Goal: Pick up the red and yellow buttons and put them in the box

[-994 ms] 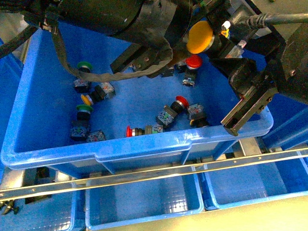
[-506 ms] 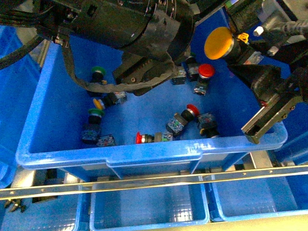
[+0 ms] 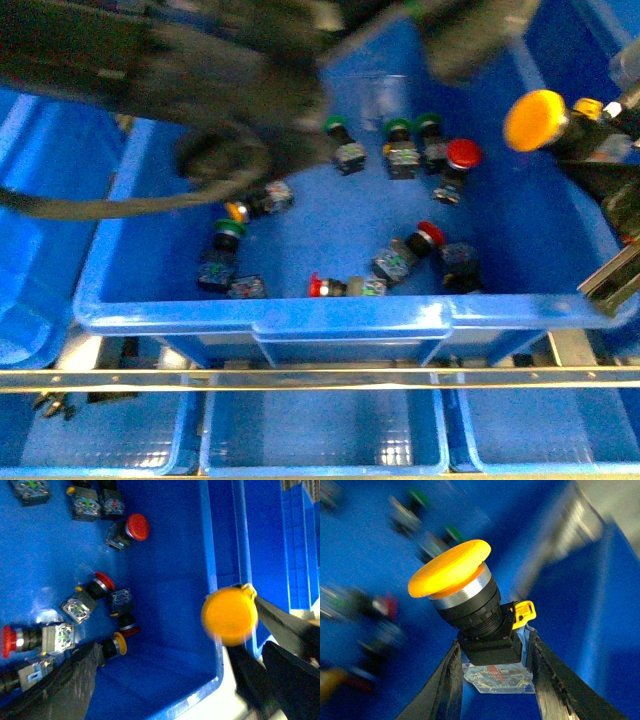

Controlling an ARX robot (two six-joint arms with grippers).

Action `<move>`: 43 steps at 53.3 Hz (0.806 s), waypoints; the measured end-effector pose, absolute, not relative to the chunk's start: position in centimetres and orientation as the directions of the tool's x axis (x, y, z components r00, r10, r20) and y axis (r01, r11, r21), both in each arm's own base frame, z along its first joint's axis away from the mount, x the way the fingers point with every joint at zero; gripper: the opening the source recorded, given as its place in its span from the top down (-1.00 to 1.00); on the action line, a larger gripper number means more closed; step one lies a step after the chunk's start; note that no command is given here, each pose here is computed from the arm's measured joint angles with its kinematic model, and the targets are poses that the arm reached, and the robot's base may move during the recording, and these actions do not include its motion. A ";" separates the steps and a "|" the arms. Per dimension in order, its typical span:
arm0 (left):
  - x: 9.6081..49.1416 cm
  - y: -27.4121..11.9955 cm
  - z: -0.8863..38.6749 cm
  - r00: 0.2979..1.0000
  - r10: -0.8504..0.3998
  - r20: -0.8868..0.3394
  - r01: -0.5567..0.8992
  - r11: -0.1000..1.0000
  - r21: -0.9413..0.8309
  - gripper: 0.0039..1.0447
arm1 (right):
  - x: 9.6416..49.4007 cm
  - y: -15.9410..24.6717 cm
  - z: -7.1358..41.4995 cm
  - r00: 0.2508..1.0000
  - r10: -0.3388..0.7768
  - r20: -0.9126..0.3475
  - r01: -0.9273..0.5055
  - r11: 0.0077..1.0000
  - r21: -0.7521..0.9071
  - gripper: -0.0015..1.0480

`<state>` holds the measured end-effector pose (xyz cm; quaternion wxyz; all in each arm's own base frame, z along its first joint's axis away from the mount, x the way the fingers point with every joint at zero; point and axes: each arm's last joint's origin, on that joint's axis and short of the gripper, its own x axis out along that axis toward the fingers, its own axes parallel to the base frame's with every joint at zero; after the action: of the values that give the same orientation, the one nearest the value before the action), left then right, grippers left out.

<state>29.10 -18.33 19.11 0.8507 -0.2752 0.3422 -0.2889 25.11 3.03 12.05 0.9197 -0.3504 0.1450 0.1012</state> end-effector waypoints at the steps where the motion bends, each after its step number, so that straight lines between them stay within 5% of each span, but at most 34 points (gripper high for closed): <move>1: 29.2 -18.0 19.3 0.607 -0.676 -0.417 0.302 0.682 -0.666 -0.86 | 25.1 2.8 12.0 0.937 0.067 -0.342 -0.277 0.738 -0.615 0.41; 28: 27.9 -18.4 20.9 0.655 -0.663 -0.363 0.364 0.697 -0.618 -0.86 | 24.9 2.2 12.1 0.935 0.066 -0.347 -0.274 0.757 -0.593 0.41; 43: 22.0 -11.3 19.3 0.764 -0.527 -0.372 0.357 0.826 -0.437 -0.86 | 23.7 -0.6 14.1 0.951 -0.007 -0.309 -0.187 0.781 -0.595 0.41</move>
<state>21.99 -11.33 19.26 0.9232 -0.1727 0.2464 -0.2392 23.74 -0.61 14.10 0.9320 -0.3271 0.1486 0.0482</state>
